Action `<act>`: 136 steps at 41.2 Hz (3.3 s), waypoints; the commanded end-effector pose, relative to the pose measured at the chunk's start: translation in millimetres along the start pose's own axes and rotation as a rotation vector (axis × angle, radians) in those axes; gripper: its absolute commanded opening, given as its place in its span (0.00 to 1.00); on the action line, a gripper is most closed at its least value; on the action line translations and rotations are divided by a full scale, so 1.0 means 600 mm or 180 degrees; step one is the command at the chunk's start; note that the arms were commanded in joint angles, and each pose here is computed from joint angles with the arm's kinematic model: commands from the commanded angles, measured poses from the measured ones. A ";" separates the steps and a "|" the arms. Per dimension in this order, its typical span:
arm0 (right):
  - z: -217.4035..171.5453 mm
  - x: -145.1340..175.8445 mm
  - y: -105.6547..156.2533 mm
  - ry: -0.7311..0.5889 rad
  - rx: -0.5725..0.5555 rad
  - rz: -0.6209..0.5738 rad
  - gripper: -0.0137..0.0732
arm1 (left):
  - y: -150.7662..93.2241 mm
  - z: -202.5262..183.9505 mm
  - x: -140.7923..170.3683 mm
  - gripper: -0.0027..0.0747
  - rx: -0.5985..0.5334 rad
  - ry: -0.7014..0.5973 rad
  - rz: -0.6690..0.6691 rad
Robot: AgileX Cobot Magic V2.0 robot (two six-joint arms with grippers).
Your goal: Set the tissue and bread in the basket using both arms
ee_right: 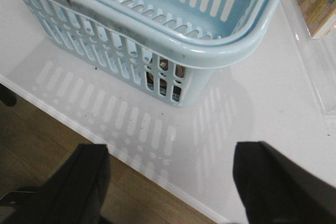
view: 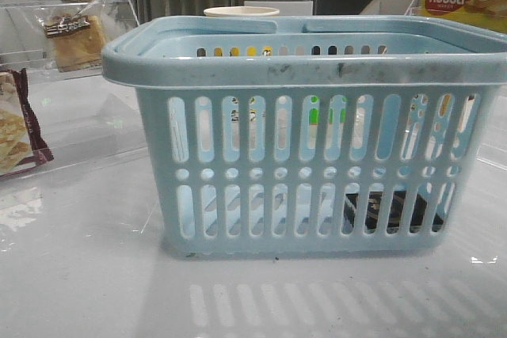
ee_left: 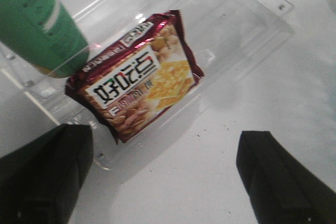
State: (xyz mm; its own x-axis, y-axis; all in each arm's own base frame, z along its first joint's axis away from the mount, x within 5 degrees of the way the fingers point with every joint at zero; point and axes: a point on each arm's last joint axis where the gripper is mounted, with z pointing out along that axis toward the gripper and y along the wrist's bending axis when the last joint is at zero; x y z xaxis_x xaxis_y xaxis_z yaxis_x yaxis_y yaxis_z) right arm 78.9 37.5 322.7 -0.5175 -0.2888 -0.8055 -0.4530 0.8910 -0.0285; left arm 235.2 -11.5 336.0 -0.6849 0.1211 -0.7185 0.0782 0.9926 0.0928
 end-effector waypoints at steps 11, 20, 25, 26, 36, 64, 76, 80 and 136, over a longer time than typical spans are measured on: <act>-0.008 -0.020 -0.003 -0.0268 0.0053 -0.0055 0.84 | 0.085 -0.006 -0.060 0.81 -0.0409 -0.0908 -0.0581; -0.008 -0.020 -0.003 -0.0268 0.0053 -0.0055 0.84 | 0.077 -0.003 -0.065 0.81 -0.0353 -0.0956 -0.0505; -0.008 -0.020 -0.003 -0.0268 0.0053 -0.0055 0.84 | 0.056 -0.002 -0.070 0.81 -0.0246 -0.0945 -0.0252; -0.008 -0.020 -0.003 -0.0268 0.0053 -0.0055 0.84 | 0.053 0.000 -0.071 0.81 -0.0227 -0.0922 -0.0205; -0.008 -0.020 -0.003 -0.0268 0.0053 -0.0055 0.84 | 0.016 0.049 -0.112 0.81 0.0045 -0.0493 0.0139; -0.008 -0.020 -0.003 -0.0268 0.0053 -0.0055 0.84 | 0.002 0.248 -0.237 0.81 0.0495 -0.0349 0.0114; -0.008 -0.020 -0.003 -0.0268 0.0053 -0.0055 0.84 | -0.001 0.310 -0.243 0.81 0.0533 -0.0345 0.0032; -0.008 -0.020 -0.003 -0.0268 0.0053 -0.0055 0.84 | 0.001 0.316 -0.246 0.77 0.0494 -0.0446 0.0017; -0.008 -0.020 -0.003 -0.0268 0.0053 -0.0055 0.84 | -0.124 -0.035 -0.291 0.15 0.1148 -0.1133 0.0683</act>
State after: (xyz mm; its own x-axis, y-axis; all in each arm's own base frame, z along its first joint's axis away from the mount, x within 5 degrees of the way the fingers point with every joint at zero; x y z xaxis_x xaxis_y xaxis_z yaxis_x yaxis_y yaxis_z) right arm 78.8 37.5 322.5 -0.5191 -0.2896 -0.8042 -0.4531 0.8910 -0.0284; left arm 366.0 -89.9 426.5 -0.4763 0.2693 -0.8370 0.4261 0.9034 0.0482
